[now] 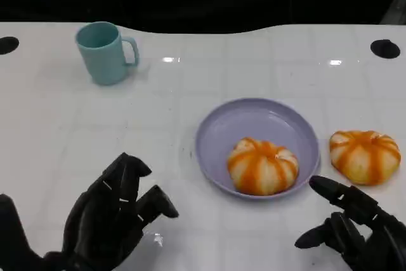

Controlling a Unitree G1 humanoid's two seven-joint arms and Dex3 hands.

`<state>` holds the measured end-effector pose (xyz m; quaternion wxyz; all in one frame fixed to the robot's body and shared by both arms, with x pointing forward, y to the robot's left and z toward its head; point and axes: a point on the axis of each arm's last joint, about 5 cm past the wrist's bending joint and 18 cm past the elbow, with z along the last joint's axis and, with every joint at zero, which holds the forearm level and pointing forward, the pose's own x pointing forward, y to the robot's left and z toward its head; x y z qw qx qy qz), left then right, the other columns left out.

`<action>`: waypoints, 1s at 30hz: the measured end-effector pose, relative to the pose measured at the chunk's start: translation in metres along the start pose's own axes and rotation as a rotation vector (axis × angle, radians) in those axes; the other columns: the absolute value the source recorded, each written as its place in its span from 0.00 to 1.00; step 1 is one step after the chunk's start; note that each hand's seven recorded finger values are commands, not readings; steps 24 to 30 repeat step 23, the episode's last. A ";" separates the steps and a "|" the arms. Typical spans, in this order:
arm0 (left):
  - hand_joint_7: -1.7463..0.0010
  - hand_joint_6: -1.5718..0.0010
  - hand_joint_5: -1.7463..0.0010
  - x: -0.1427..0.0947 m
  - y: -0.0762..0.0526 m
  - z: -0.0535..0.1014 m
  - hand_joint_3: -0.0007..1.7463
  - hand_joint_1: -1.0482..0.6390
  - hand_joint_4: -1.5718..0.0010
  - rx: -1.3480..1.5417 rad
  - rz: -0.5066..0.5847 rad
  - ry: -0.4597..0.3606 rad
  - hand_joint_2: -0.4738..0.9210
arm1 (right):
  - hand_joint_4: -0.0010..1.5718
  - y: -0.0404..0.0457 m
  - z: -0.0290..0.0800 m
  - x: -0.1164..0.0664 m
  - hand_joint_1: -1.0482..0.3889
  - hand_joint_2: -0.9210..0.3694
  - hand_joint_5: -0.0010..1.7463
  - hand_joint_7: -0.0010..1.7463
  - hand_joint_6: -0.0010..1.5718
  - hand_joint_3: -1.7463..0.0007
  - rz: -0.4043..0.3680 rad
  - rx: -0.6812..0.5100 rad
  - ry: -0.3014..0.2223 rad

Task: Grasp the bread from the table and place it into the plate.

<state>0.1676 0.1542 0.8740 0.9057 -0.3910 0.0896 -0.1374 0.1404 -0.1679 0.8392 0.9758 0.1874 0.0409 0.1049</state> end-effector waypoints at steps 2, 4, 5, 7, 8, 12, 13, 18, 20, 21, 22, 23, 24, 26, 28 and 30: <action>0.04 0.68 0.00 0.000 0.000 -0.001 0.30 0.32 0.56 -0.003 0.011 0.008 1.00 | 0.45 0.0000 0.000 0.000 0.21 0.00 0.64 0.21 0.59 0.81 0.000 0.003 0.001; 0.04 0.68 0.00 0.000 0.000 -0.001 0.30 0.32 0.56 -0.003 0.020 0.009 1.00 | 0.46 0.0000 0.000 0.000 0.21 0.00 0.64 0.21 0.59 0.81 0.001 0.004 0.000; 0.04 0.67 0.00 0.000 0.000 -0.001 0.30 0.32 0.56 -0.003 0.020 0.009 1.00 | 0.46 0.0000 0.000 0.000 0.21 0.00 0.64 0.21 0.59 0.81 0.001 0.004 -0.001; 0.03 0.67 0.00 0.000 0.000 -0.001 0.30 0.32 0.56 -0.004 0.021 0.011 1.00 | 0.46 0.0001 0.001 0.000 0.21 0.00 0.64 0.21 0.59 0.80 0.001 0.003 -0.002; 0.04 0.67 0.00 0.000 0.001 -0.001 0.30 0.32 0.57 -0.005 0.021 0.013 1.00 | 0.46 0.0001 0.001 0.000 0.21 0.00 0.64 0.21 0.59 0.80 0.002 0.003 -0.003; 0.04 0.68 0.00 0.001 0.001 -0.001 0.30 0.32 0.57 -0.005 0.020 0.015 1.00 | 0.46 -0.0004 0.001 0.000 0.21 0.00 0.65 0.21 0.59 0.80 0.003 -0.002 -0.002; 0.04 0.68 0.00 0.001 0.001 -0.001 0.29 0.32 0.57 -0.005 0.019 0.015 1.00 | 0.46 -0.0006 0.001 0.000 0.21 0.00 0.65 0.21 0.59 0.80 0.003 -0.003 -0.002; 0.04 0.69 0.00 0.002 0.002 -0.002 0.29 0.32 0.57 -0.007 0.020 0.020 1.00 | 0.46 -0.0013 0.000 -0.001 0.21 0.00 0.65 0.21 0.59 0.80 0.002 -0.001 0.003; 0.04 0.68 0.00 0.003 0.002 -0.002 0.29 0.32 0.57 -0.007 0.019 0.021 1.00 | 0.46 -0.0013 0.000 -0.001 0.21 0.00 0.65 0.21 0.59 0.80 0.000 -0.003 0.004; 0.04 0.68 0.00 0.003 0.002 -0.002 0.29 0.32 0.57 -0.006 0.018 0.021 1.00 | 0.46 -0.0013 0.000 -0.001 0.21 0.00 0.65 0.21 0.59 0.80 -0.001 -0.003 0.004; 0.04 0.68 0.00 0.003 0.002 -0.002 0.29 0.32 0.57 -0.006 0.018 0.021 1.00 | 0.46 -0.0013 0.000 -0.001 0.21 0.00 0.65 0.21 0.59 0.80 -0.001 -0.003 0.004; 0.04 0.68 0.00 0.004 0.002 -0.001 0.28 0.32 0.57 -0.005 0.017 0.022 1.00 | 0.46 -0.0014 0.000 -0.001 0.21 0.00 0.65 0.21 0.59 0.80 -0.001 -0.003 0.004; 0.04 0.68 0.00 0.004 0.002 -0.001 0.28 0.32 0.57 -0.005 0.017 0.022 1.00 | 0.46 -0.0014 0.000 -0.001 0.21 0.00 0.65 0.21 0.59 0.80 -0.001 -0.003 0.004; 0.04 0.68 0.00 0.004 0.002 -0.001 0.28 0.32 0.57 -0.005 0.017 0.022 1.00 | 0.46 -0.0014 0.000 -0.001 0.21 0.00 0.65 0.21 0.59 0.80 -0.001 -0.003 0.004; 0.04 0.68 0.00 0.004 0.002 -0.001 0.28 0.32 0.57 -0.005 0.017 0.022 1.00 | 0.46 -0.0014 0.000 -0.001 0.21 0.00 0.65 0.21 0.59 0.80 -0.001 -0.003 0.004; 0.04 0.68 0.00 0.004 0.002 -0.001 0.28 0.32 0.57 -0.005 0.017 0.022 1.00 | 0.46 -0.0014 0.000 -0.001 0.21 0.00 0.65 0.21 0.59 0.80 -0.001 -0.003 0.004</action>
